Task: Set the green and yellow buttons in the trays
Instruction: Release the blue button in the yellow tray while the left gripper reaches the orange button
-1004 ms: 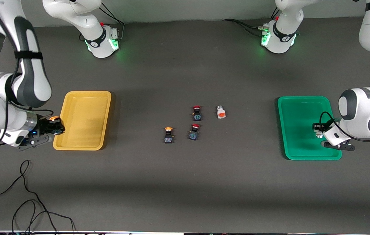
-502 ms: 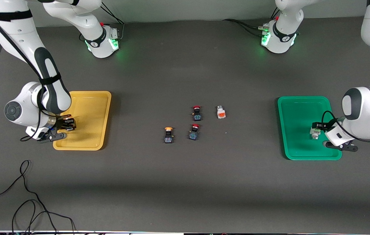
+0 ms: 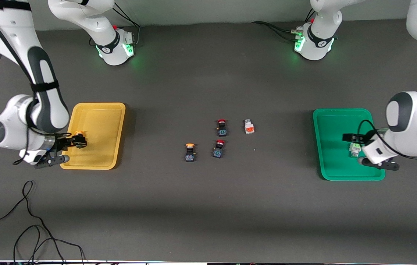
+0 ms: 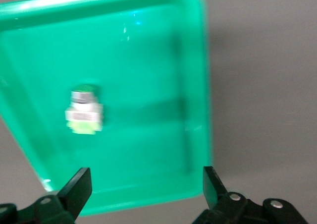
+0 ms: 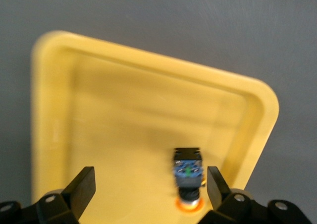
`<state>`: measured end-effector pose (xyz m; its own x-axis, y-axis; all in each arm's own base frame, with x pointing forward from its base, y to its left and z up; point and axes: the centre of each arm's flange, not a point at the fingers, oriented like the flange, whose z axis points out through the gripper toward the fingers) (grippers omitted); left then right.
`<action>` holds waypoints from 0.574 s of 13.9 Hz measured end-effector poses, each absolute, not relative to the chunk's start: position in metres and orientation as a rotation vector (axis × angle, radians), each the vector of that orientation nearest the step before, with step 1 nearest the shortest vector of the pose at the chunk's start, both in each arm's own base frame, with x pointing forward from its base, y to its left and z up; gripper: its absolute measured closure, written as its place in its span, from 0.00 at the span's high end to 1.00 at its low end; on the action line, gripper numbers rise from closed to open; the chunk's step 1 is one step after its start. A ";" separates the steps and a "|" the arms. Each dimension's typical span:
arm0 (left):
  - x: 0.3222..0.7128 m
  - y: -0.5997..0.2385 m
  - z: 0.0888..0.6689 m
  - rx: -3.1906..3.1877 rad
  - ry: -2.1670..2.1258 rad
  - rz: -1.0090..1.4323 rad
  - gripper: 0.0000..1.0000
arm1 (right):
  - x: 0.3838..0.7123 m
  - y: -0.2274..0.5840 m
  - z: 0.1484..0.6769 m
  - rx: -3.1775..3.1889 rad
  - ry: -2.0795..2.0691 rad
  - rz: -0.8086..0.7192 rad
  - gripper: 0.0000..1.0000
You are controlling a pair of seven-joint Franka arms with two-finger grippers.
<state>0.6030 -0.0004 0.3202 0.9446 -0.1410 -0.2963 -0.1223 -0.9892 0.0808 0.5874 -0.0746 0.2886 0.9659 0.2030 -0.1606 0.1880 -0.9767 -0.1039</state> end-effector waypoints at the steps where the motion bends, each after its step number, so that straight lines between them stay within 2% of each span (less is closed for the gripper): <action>1: 0.603 -0.033 0.333 3.041 -0.177 -0.463 1.00 | 0.597 -0.064 0.317 -3.033 -0.294 0.272 1.00; 4: 0.591 -0.137 0.354 3.055 -0.055 -0.436 1.00 | 0.616 -0.005 0.389 -3.054 -0.251 0.282 1.00; 8: 0.565 -0.253 0.338 3.059 0.080 -0.384 1.00 | 0.615 0.138 0.405 -3.110 -0.154 0.227 1.00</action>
<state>0.5650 -0.2531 0.3383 0.9677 0.0446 -0.2482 0.0588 -0.9970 0.0501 0.6147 0.1378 0.4053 0.9846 0.0998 -0.1437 0.0969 -0.9949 -0.0267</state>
